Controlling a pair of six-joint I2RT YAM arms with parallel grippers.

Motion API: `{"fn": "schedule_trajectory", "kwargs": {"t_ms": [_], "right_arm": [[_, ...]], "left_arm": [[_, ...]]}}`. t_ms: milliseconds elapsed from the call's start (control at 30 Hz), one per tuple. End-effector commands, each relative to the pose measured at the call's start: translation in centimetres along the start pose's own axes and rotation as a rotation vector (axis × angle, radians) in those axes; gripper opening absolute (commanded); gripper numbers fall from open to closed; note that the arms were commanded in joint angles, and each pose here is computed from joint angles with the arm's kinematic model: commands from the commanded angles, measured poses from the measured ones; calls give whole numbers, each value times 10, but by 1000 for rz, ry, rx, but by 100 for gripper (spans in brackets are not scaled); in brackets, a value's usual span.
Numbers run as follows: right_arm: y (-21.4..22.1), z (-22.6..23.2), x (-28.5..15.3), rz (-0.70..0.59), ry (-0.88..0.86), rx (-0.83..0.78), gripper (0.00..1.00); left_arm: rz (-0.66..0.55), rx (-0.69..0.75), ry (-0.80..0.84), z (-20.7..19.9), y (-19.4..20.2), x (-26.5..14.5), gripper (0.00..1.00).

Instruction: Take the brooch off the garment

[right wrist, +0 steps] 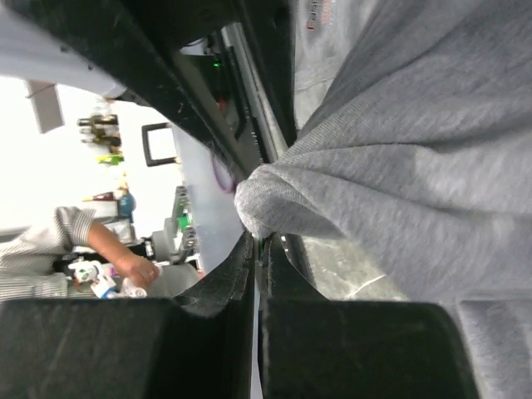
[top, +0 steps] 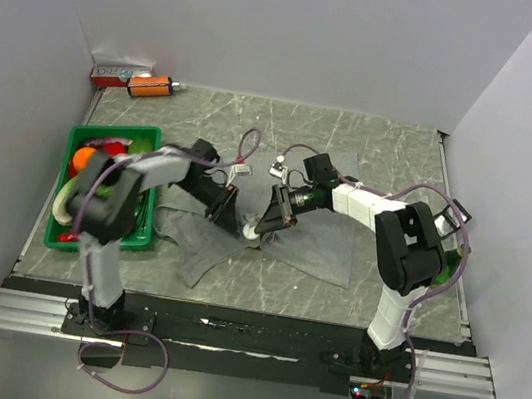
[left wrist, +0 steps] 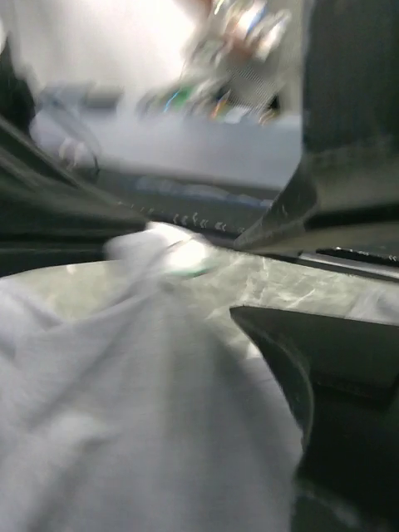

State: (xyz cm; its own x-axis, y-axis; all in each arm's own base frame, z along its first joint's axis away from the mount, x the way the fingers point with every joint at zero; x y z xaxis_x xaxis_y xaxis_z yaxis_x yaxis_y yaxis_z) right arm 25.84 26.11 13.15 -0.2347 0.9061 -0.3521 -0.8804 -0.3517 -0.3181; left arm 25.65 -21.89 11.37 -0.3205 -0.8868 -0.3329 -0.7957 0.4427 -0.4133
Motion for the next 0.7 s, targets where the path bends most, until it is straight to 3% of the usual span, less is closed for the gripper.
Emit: {"fn": "schedule_trajectory", "kwargs": {"t_ms": [0,67,200,333,667], "right_arm": [[-19,34,-33,-82,-75,-89,0],[-22,44,-41,-82,-125,-81,0],[-21,54,-45,-60,-208,-58,0],[-20,51,-42,-58,-230,-61,0],[-22,49,-38,-58,-290,1,0]], "left_arm": [[-393,221,-344,-41,-85,-43,39],[-373,111,-226,-46,-89,-40,37],[-380,131,-22,-82,-82,-28,34],[-313,31,24,-77,-65,-18,29],[-244,-8,31,-67,-54,-15,34]]}}
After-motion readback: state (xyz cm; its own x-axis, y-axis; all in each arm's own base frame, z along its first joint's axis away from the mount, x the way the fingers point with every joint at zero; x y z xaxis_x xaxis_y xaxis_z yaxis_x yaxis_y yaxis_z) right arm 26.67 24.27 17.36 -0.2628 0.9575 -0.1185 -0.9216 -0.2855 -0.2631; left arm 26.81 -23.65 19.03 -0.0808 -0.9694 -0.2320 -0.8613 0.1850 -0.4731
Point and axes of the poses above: each gripper's point midway between its finger pads, its own x axis out along the fingers, its own z axis along the line the jaws close on, y = z × x, the point moved 5 cm from there along -x, back along the fingers, and after that the axes turned 3 degrees about -x, right-handed, at the moved point
